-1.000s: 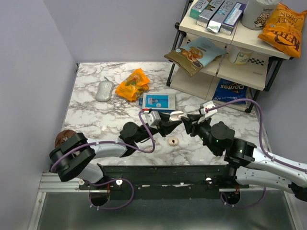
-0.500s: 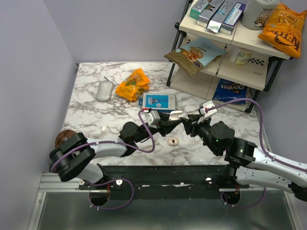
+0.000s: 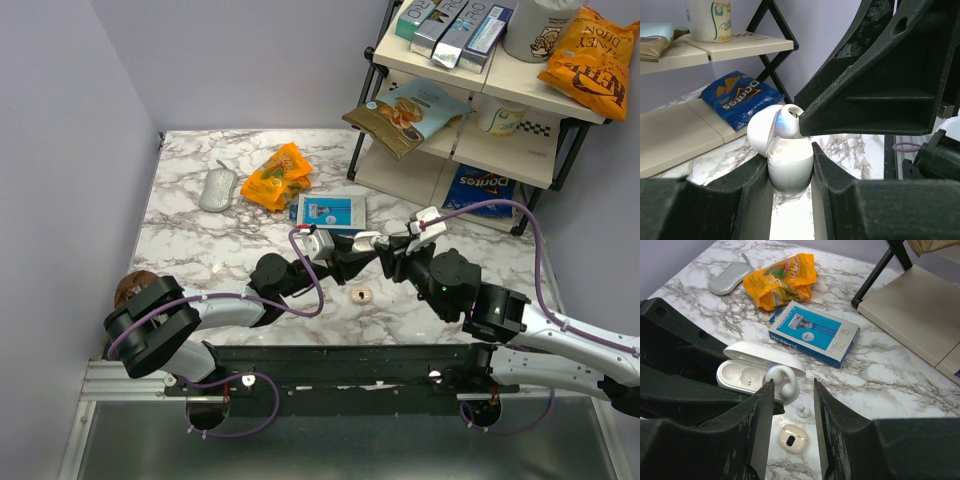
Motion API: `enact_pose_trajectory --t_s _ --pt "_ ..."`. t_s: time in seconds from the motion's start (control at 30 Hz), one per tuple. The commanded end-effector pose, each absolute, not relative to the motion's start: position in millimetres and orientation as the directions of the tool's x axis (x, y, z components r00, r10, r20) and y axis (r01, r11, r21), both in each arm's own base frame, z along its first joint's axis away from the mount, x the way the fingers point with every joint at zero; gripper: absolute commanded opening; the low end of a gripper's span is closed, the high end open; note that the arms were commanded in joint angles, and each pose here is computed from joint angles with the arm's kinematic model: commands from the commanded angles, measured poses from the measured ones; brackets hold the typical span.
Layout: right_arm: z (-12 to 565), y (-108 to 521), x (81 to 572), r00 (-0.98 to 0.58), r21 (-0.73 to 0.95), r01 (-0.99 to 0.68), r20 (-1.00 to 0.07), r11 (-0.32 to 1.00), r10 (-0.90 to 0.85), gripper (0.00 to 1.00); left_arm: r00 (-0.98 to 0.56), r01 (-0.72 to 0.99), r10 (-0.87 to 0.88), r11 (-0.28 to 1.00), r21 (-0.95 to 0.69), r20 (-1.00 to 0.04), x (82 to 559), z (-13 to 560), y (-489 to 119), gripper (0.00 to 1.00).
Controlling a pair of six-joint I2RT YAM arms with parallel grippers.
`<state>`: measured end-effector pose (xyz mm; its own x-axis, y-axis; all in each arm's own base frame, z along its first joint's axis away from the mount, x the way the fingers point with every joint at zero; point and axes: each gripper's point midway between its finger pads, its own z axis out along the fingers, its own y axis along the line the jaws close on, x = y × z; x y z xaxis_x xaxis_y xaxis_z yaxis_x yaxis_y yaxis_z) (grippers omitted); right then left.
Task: Insert the wireless bluetooth earbuds into the charging case
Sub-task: Place the earbud in the charging case.
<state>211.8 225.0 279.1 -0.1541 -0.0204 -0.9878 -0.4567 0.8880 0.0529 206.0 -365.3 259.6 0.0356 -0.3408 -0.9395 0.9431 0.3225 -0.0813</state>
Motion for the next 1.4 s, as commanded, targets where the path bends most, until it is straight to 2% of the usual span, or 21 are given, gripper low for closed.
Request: enact_pose_trajectory --t_s 0.0,0.57,0.73,0.87,1.07,1.37 --pt "281.5 221.8 213.2 -0.159 0.058 -0.430 -0.987 0.901 -0.013 0.46 0.237 0.957 -0.623 0.281 0.070 -0.745 175.0 352.7 -338.1 0.00" --pt "292.8 213.9 204.7 -0.137 0.084 -0.463 -0.990 0.883 0.022 0.53 0.254 0.950 -0.621 0.304 0.071 -0.741 179.1 354.1 -336.9 0.00" --pt "300.8 205.8 203.8 -0.134 0.129 -0.442 -0.988 0.888 0.076 0.51 0.247 0.954 -0.626 0.293 0.071 -0.739 176.0 355.4 -335.0 0.00" --pt "320.0 205.0 198.3 -0.123 0.152 -0.492 -0.987 0.857 0.104 0.42 0.226 0.965 -0.634 0.250 0.080 -0.739 168.6 357.7 -332.1 0.00" --pt "334.7 207.2 179.8 -0.146 0.140 -0.596 -0.987 0.791 0.065 0.36 0.168 0.984 -0.646 0.156 0.087 -0.745 155.8 362.9 -322.9 0.00" --pt "310.9 218.3 176.4 -0.193 0.084 -0.632 -0.980 0.770 -0.052 0.43 0.128 0.991 -0.628 0.050 0.125 -0.767 140.8 363.3 -313.1 0.00"
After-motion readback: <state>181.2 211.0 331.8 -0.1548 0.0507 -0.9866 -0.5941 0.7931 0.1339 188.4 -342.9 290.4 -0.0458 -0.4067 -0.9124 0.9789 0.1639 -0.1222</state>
